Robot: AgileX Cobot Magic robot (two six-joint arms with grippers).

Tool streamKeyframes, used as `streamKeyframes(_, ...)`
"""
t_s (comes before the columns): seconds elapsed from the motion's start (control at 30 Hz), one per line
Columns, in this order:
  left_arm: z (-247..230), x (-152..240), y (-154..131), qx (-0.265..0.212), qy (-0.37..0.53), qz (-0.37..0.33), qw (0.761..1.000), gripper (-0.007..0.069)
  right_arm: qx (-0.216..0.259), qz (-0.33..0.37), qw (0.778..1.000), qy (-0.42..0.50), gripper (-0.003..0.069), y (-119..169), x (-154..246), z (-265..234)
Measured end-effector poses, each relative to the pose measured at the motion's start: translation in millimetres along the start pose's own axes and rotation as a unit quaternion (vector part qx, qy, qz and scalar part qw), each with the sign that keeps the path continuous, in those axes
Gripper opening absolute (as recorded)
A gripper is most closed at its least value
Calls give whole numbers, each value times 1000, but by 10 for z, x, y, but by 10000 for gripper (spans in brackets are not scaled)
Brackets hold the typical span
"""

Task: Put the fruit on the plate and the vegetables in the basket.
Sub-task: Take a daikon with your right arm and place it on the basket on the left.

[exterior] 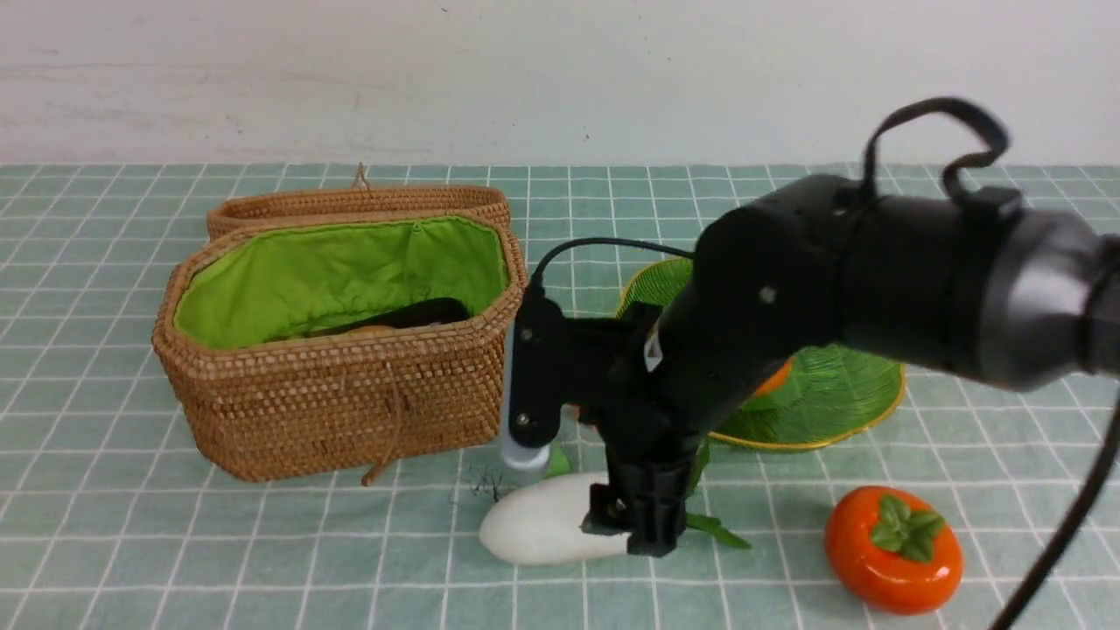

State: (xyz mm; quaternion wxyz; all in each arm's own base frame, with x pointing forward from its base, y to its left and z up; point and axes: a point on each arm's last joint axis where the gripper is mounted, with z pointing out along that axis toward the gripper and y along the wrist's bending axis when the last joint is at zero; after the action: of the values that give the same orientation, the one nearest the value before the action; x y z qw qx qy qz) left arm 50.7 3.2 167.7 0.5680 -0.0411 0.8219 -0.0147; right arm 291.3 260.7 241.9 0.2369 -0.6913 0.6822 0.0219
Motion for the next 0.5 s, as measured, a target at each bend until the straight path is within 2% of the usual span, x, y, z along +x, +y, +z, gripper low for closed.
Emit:
streamKeyframes(0.33, 0, 0, 0, 0, 0, 0, 1000, 103, -33, -8, 998, 43, 634, 41, 110, 542)
streamKeyframes(0.47, 0, 0, 0, 0, 0, 0, 1000, 106, -44, -13, 997, 57, 536, 59, 144, 619)
streamKeyframes(0.5, 0, 0, 0, 0, 0, 0, 1000, 107, -43, -13, 997, 56, 536, 57, 142, 618)
